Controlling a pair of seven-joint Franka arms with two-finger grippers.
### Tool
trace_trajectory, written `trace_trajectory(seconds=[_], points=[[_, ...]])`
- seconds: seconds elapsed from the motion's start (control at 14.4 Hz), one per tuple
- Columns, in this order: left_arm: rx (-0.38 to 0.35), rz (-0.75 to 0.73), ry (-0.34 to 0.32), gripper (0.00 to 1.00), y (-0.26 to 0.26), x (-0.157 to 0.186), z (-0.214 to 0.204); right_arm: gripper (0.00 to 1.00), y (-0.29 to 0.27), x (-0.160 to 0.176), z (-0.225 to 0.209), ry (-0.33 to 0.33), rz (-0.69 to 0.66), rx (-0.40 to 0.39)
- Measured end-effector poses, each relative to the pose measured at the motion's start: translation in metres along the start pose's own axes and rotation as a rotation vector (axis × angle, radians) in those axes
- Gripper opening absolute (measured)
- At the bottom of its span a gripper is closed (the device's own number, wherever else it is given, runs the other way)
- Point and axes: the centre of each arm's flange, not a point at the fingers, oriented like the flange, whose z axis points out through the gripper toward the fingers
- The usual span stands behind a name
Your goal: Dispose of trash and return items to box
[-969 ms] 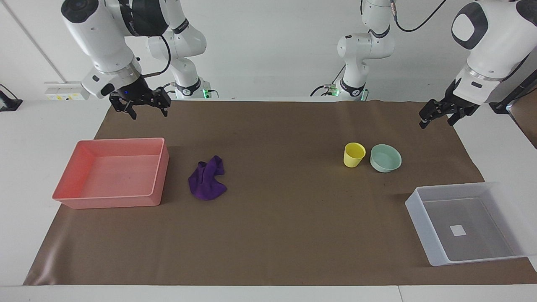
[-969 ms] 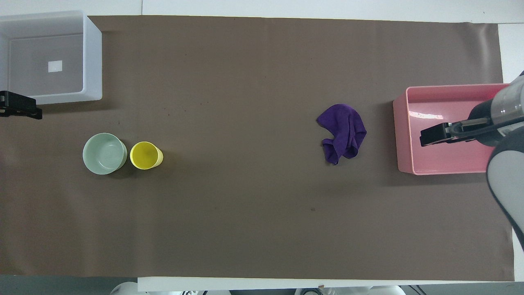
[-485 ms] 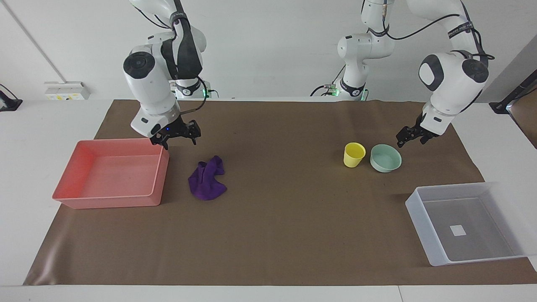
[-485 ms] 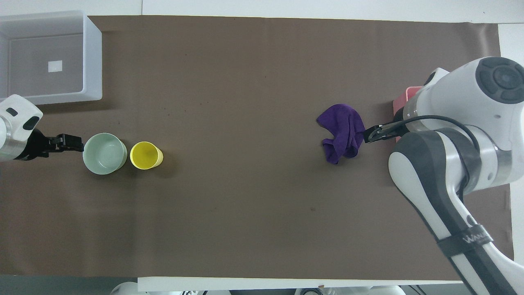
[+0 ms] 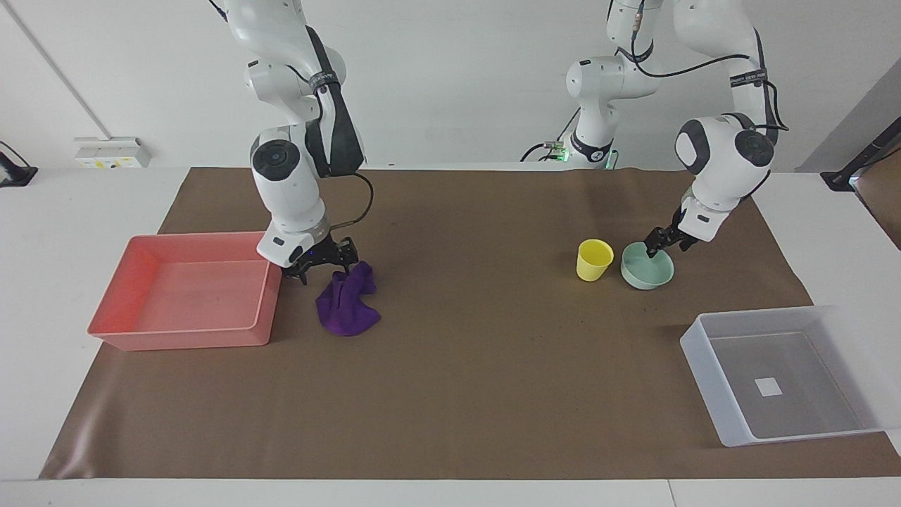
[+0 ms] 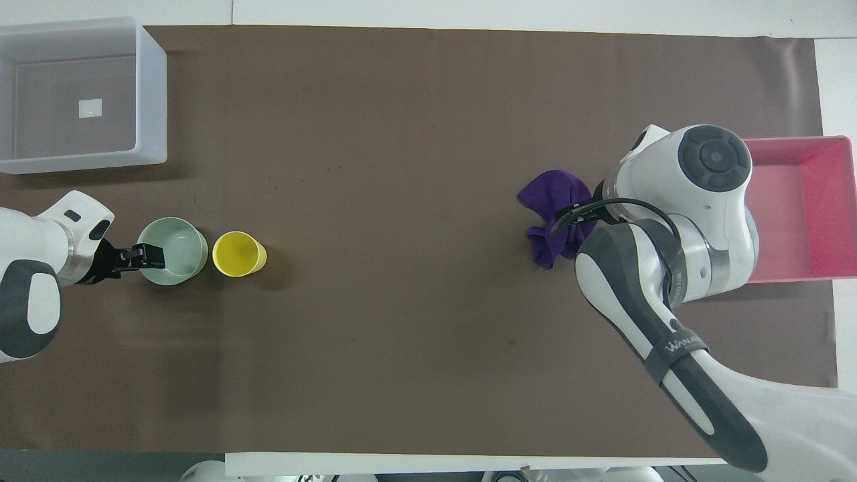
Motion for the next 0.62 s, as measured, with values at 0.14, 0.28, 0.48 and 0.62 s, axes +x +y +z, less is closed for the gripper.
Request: trace_trajectory(seconds=[0.14,0.28,0.48,0.62], points=[[0.001,-0.009,0.0,0.47,0.003,0.0,0.002,0.96,-0.006,0.007,0.017,0.026,0.018,-0.004],[0.001,-0.009,0.0,0.27,0.004,0.0,0.003,0.96,-0.009,0.013,0.035,0.051,0.023,-0.007],[-0.004,-0.009,0.007,0.04,0.007,0.001,-0.001,0.85,-0.016,0.016,0.055,0.049,0.015,-0.01],[-0.003,-0.01,-0.007,0.04,0.007,0.003,-0.011,0.6,-0.017,0.016,0.055,0.05,0.015,-0.01]])
